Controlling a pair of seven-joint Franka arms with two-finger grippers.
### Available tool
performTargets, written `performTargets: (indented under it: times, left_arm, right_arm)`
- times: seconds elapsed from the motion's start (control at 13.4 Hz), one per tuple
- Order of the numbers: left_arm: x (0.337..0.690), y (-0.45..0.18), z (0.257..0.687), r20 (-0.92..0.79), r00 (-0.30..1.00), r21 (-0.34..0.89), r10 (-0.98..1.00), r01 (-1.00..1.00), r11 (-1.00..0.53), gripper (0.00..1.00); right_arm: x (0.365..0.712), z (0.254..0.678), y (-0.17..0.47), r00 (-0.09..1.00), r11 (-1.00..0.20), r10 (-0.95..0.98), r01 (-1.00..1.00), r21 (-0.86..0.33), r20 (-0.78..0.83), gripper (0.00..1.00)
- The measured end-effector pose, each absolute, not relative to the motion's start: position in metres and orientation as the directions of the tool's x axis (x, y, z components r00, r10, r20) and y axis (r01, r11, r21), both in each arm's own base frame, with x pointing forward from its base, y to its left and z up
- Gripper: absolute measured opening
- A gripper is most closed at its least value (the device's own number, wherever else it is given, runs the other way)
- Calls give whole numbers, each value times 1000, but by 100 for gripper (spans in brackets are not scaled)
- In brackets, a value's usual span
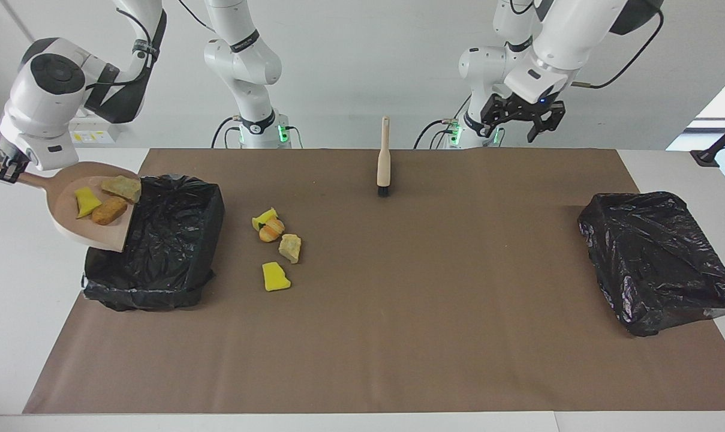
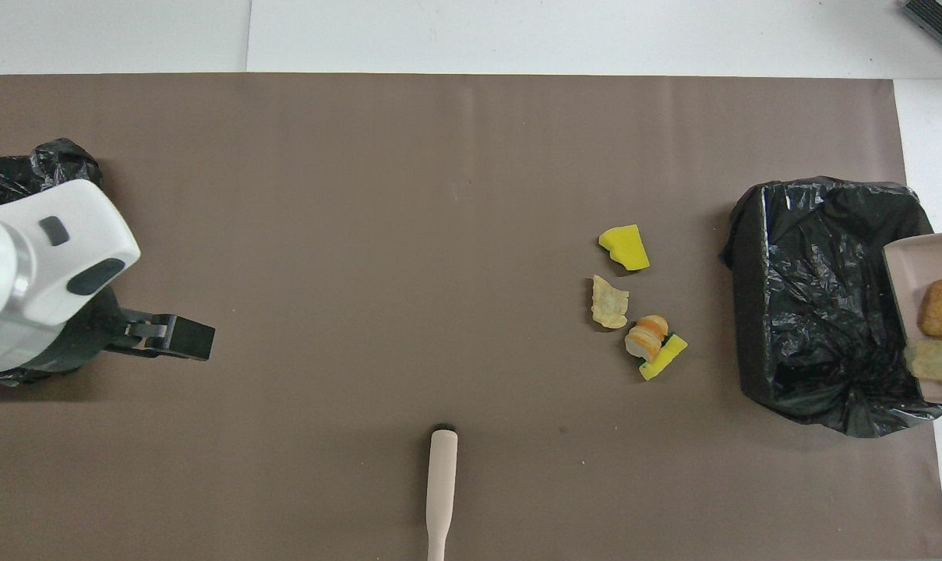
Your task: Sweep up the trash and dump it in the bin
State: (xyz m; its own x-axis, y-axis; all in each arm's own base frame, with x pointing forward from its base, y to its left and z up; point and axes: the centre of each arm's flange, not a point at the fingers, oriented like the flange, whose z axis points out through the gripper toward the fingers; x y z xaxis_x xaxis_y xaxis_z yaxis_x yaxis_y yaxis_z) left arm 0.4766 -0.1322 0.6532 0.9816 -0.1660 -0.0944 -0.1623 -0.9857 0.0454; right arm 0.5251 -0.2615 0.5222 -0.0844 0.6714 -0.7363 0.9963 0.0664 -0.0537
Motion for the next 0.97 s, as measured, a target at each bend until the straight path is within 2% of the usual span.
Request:
performTargets:
  times: [0.3, 0.75, 0.97]
  left_arm:
    - [479, -108, 686, -76, 982, 45, -173, -170, -984, 100]
    - [488, -108, 687, -79, 981, 48, -175, -171, -984, 100]
    - [491, -98, 687, -77, 984, 50, -161, -158, -986, 100]
  right_arm:
    - [527, 520, -259, -110, 91, 649, 994, -66, -753, 31]
    - [525, 527, -259, -127, 101, 614, 991, -82, -779, 31]
    - [519, 552, -252, -131, 89, 594, 991, -97, -794, 31]
